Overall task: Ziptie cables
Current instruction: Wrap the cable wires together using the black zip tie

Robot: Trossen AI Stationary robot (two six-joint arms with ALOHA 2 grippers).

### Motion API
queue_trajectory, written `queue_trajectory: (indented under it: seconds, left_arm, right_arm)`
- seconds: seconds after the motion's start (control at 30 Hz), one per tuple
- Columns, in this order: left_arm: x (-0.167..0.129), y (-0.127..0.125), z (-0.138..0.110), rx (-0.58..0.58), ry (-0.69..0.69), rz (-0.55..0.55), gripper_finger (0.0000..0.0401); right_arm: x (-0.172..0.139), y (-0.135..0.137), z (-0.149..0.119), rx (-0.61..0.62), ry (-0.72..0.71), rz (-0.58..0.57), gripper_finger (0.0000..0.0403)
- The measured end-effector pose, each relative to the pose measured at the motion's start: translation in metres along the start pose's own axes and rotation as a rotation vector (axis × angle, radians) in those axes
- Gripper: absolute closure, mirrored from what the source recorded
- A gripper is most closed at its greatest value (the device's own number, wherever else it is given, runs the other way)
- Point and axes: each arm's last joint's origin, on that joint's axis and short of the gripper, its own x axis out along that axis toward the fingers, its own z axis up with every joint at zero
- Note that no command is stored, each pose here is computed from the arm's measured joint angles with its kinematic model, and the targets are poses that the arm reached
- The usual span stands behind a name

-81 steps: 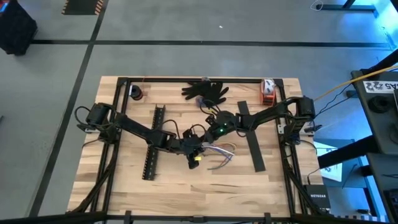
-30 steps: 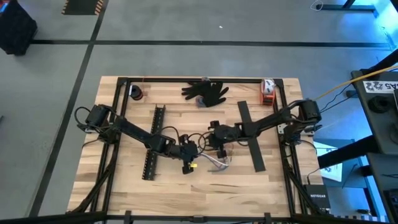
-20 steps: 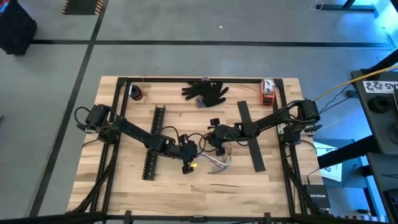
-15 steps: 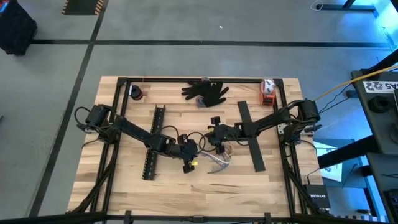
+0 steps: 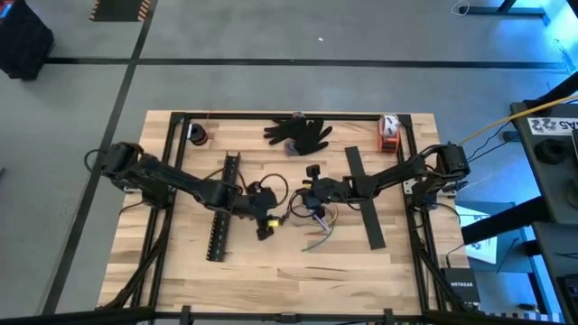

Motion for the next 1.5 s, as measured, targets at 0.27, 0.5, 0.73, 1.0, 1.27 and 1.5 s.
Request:
queue_trajectory:
  seconds: [0.27,0.5,0.73,1.0,1.27,1.5]
  left_arm:
    - [0.031,0.011,0.001,-0.384,-0.082,-0.039,0.0229]
    - [0.056,0.011,-0.005,-0.464,-0.126,-0.002,0.023]
    - [0.06,0.013,-0.006,-0.454,-0.126,0.017,0.0241]
    - [0.062,0.013,-0.008,-0.451,-0.129,0.028,0.032]
    - [0.073,0.004,-0.019,-0.454,-0.13,0.028,0.0393]
    - [0.073,-0.007,-0.031,-0.454,-0.14,0.061,0.04]
  right_arm:
    - [0.0,-0.002,0.002,0.013,-0.009,-0.036,0.0403]
    - [0.0,-0.002,0.002,0.054,-0.01,-0.037,0.0403]
    - [0.0,-0.002,0.002,0.056,-0.012,-0.037,0.0403]
    - [0.0,-0.002,0.002,0.057,-0.013,-0.036,0.0403]
    - [0.001,-0.007,0.006,0.09,-0.011,-0.035,0.0403]
    - [0.004,-0.043,0.01,0.144,0.02,-0.038,0.0403]
